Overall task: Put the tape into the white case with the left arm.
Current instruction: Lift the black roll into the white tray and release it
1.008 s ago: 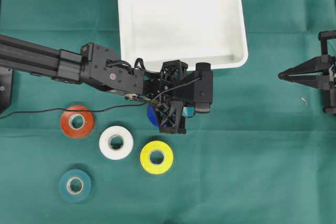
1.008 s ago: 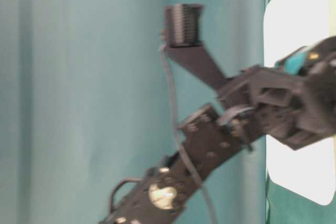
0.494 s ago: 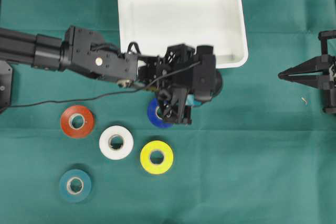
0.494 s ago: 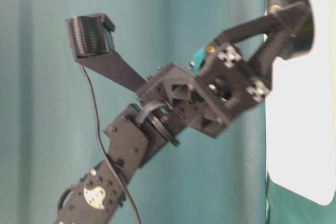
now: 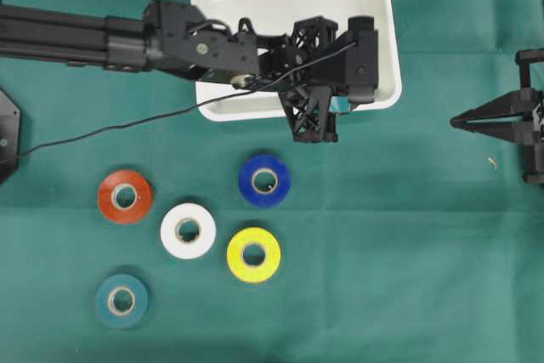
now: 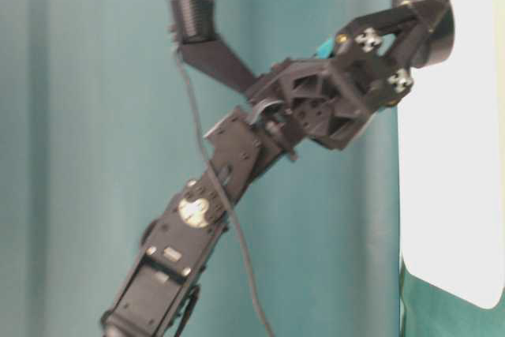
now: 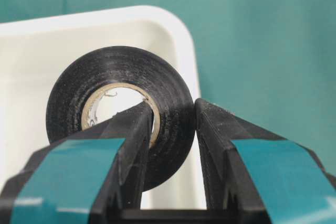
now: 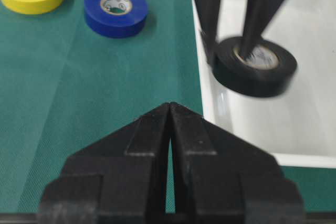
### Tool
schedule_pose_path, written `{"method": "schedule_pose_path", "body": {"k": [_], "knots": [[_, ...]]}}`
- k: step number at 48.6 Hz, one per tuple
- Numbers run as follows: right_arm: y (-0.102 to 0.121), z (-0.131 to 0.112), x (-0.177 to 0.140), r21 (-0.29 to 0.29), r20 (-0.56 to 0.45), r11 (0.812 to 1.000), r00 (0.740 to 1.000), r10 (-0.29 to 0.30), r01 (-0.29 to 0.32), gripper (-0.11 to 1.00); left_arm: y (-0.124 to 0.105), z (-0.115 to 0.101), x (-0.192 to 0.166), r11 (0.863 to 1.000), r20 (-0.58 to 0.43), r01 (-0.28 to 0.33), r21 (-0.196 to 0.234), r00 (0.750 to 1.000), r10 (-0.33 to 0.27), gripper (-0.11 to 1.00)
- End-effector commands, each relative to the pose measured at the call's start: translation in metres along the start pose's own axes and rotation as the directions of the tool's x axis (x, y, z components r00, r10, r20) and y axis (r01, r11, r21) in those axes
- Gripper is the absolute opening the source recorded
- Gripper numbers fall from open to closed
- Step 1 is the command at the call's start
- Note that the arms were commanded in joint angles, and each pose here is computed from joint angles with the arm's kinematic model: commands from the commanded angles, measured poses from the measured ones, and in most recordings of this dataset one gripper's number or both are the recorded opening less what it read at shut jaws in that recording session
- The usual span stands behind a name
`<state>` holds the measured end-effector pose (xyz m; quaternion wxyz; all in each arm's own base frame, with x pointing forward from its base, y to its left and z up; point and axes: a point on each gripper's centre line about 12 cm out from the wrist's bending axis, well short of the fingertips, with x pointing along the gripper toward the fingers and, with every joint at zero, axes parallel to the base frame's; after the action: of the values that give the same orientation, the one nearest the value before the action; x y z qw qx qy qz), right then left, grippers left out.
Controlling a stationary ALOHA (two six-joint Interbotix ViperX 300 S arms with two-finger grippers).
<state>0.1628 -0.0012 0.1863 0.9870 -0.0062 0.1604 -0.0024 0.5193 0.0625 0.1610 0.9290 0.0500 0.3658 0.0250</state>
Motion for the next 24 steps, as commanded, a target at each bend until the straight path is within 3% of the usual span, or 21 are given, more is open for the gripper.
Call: {"method": "schedule_pose_path", "body": {"k": [1,24], "knots": [[0.000,0.005,0.001,0.002,0.017,1.000,1.000,0.000,0.000,-0.09,0.010,0.020,-0.005,1.000,0.051,-0.018,-0.005,0.999,0.018,0.24],[0.000,0.005,0.001,0.000,0.015,1.000,1.000,-0.001,0.001,-0.09,0.013,0.018,0.007,1.000,0.034,-0.019,-0.008,0.999,0.020,0.26]]}}
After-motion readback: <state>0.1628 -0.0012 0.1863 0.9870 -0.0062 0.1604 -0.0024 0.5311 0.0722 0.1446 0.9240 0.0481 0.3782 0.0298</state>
